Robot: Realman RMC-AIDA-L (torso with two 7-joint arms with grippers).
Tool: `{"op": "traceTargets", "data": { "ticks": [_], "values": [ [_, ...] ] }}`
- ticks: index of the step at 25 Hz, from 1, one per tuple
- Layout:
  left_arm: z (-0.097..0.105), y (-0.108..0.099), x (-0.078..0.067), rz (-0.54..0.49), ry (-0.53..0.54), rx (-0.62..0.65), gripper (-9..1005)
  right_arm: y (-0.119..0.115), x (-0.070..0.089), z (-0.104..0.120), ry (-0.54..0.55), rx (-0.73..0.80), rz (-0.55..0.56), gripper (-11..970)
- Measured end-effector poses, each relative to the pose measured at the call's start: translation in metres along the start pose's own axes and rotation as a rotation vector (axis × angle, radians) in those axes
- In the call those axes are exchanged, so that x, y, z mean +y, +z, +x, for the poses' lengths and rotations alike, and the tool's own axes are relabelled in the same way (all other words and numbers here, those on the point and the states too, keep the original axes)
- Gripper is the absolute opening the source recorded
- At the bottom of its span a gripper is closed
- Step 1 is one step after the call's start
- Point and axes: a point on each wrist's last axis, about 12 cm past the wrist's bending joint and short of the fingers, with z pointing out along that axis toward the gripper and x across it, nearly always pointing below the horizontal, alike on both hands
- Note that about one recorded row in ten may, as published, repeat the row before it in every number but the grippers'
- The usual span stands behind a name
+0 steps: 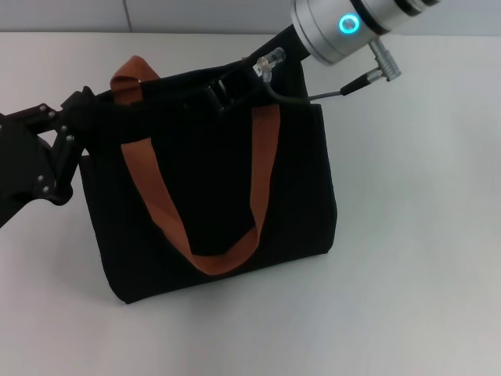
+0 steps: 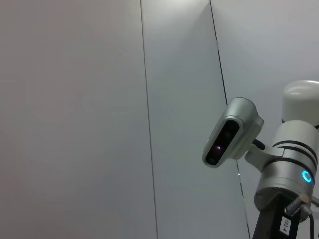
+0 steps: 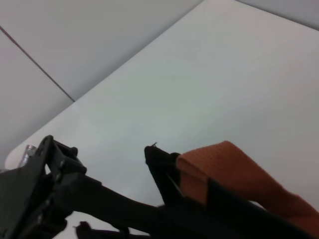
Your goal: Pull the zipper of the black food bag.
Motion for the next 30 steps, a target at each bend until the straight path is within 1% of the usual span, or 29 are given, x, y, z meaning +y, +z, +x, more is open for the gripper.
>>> {"op": "traceTargets", "data": {
  "ticks": [5, 12, 16, 22, 30],
  "values": [
    [-0.001, -0.002, 0.001, -0.014, 0.004, -0.002, 16, -0.007, 0.001, 0.0, -0.007, 0.011, 0.036, -4],
    [-0.001, -0.004, 0.002, -0.03, 0.008, -0.001, 16, -0.019, -0.002, 0.005, -0.009, 0.028, 0.106, -5],
    [-0.001, -0.004, 0.002, -0.03, 0.008, -0.001, 15, -0.024, -0.002, 0.007, -0.007, 0.026, 0.126, -5],
    [-0.002, -0.005, 0.003, -0.038, 0.011, -0.004, 16, -0.04, -0.007, 0.014, 0.012, 0.009, 0.174, -5],
    [-0.002, -0.005, 0.004, -0.044, 0.012, -0.004, 16, -0.054, -0.014, 0.025, 0.039, -0.013, 0.217, -6]
  ]
}}
